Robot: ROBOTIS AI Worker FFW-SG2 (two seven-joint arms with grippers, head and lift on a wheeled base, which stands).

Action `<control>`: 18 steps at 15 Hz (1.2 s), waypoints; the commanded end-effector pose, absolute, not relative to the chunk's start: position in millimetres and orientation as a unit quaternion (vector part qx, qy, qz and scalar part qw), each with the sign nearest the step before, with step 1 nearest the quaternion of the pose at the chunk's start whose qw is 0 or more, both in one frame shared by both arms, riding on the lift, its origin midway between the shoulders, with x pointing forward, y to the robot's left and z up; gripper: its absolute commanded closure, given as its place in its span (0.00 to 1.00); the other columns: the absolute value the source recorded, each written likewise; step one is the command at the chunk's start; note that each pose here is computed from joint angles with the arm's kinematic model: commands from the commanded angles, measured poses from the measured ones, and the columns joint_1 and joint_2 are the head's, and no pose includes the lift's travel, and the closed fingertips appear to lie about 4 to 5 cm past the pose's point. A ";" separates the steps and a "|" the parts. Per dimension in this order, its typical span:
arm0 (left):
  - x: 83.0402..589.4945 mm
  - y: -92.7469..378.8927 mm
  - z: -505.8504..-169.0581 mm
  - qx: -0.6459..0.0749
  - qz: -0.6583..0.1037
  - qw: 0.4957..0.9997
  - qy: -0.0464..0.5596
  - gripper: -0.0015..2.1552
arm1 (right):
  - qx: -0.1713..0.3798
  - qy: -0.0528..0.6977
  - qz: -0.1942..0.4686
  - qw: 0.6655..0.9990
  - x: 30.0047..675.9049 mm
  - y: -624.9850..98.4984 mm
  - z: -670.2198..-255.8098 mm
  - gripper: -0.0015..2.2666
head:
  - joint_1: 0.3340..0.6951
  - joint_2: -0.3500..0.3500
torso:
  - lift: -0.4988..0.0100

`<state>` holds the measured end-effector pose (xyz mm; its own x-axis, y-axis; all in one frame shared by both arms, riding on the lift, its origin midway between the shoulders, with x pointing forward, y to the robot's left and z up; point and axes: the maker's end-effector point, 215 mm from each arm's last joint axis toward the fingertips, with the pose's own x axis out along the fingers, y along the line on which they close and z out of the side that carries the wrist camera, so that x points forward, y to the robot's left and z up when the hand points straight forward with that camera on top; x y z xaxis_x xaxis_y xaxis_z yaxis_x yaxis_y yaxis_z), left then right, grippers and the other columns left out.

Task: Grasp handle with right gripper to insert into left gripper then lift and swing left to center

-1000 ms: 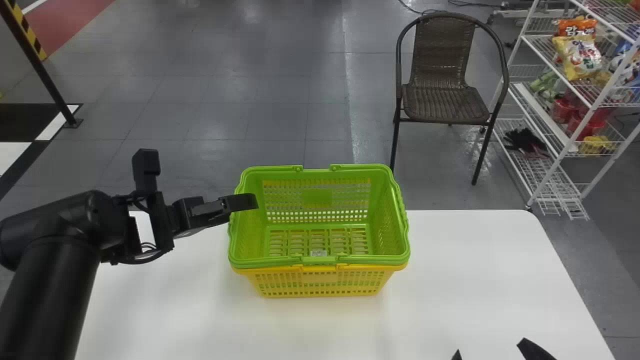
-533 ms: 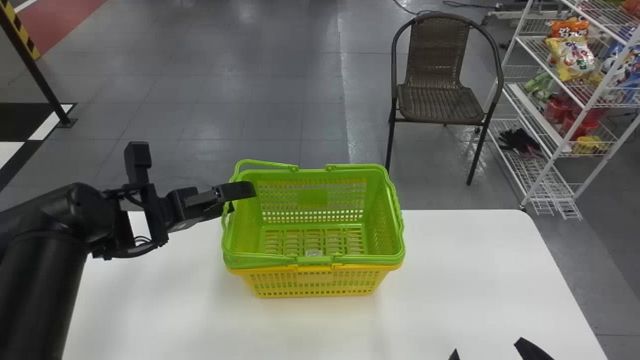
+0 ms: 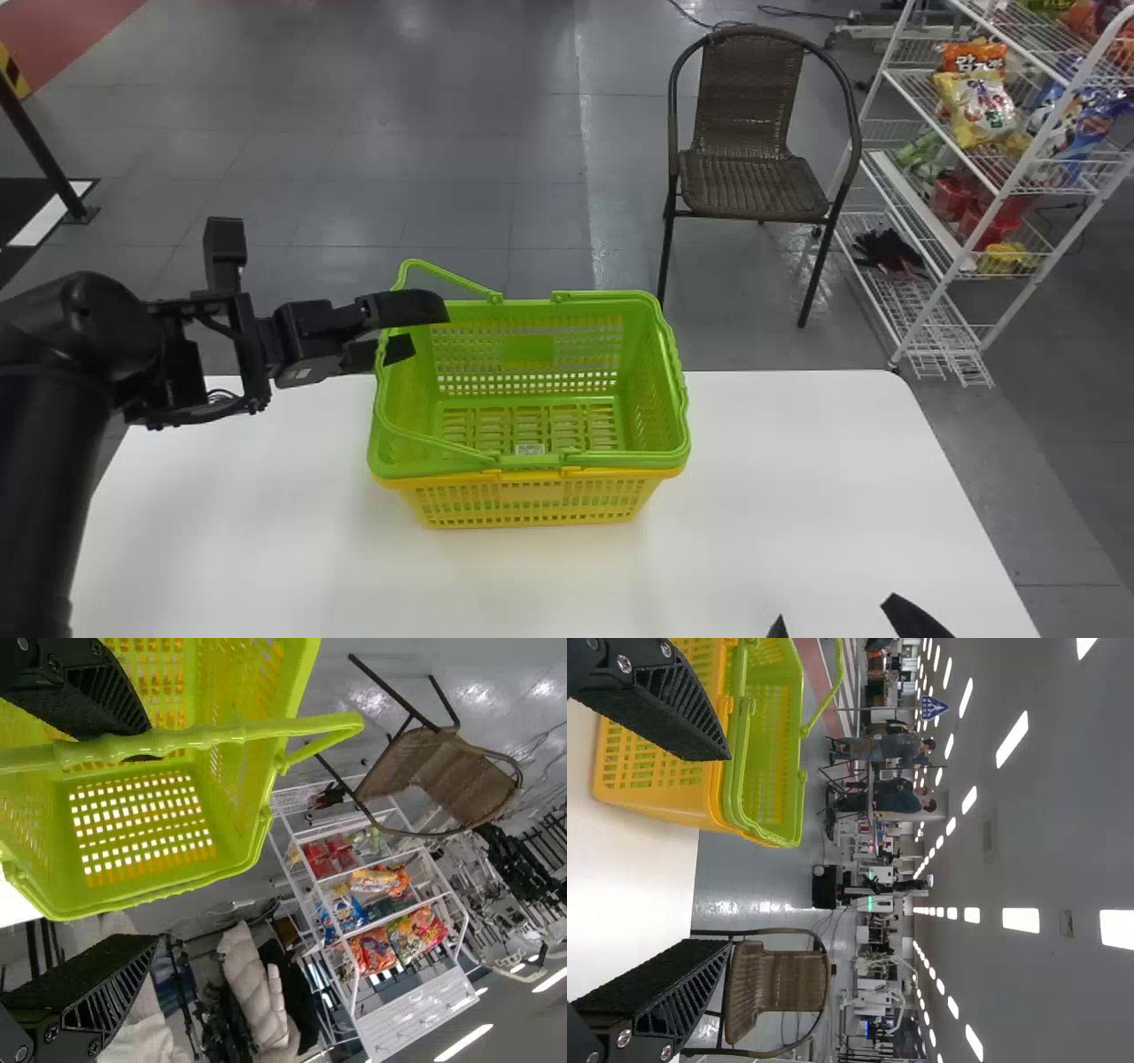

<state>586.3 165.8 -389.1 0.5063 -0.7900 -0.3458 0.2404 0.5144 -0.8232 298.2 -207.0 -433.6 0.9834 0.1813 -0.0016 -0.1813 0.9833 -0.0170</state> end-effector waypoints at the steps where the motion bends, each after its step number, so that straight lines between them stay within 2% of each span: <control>1: 582.6 156.8 -383.2 -0.370 -0.338 0.775 0.384 0.04 | -0.009 -0.005 0.090 0.996 298.2 -208.6 -430.8 0.03 | 1.00 0.43 | 0.98; 4: 573.5 141.6 -373.3 -0.374 -0.357 0.755 0.404 0.04 | -0.008 -0.007 0.089 0.996 298.2 -208.9 -429.8 0.03 | 1.00 0.40 | 0.98; 8: 576.1 123.8 -361.5 -0.356 -0.373 0.751 0.411 0.04 | -0.008 -0.010 0.088 0.996 297.4 -210.2 -428.2 0.03 | 1.00 0.37 | 0.98; 14: 597.0 104.2 -353.7 -0.340 -0.387 0.771 0.375 0.04 | -0.010 -0.015 0.084 0.996 296.2 -215.1 -425.6 0.03 | 1.00 0.31 | 0.98; 18: 599.4 99.8 -349.0 -0.334 -0.391 0.771 0.376 0.04 | -0.011 -0.014 0.081 0.997 295.9 -217.4 -426.9 0.03 | 1.00 0.30 | 0.98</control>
<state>598.8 100.8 -350.7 0.4135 -0.8534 -0.3175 0.3493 0.4707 -0.8102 296.1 -216.3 -425.9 0.9858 0.1654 0.0283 -0.1647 0.9860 -0.0242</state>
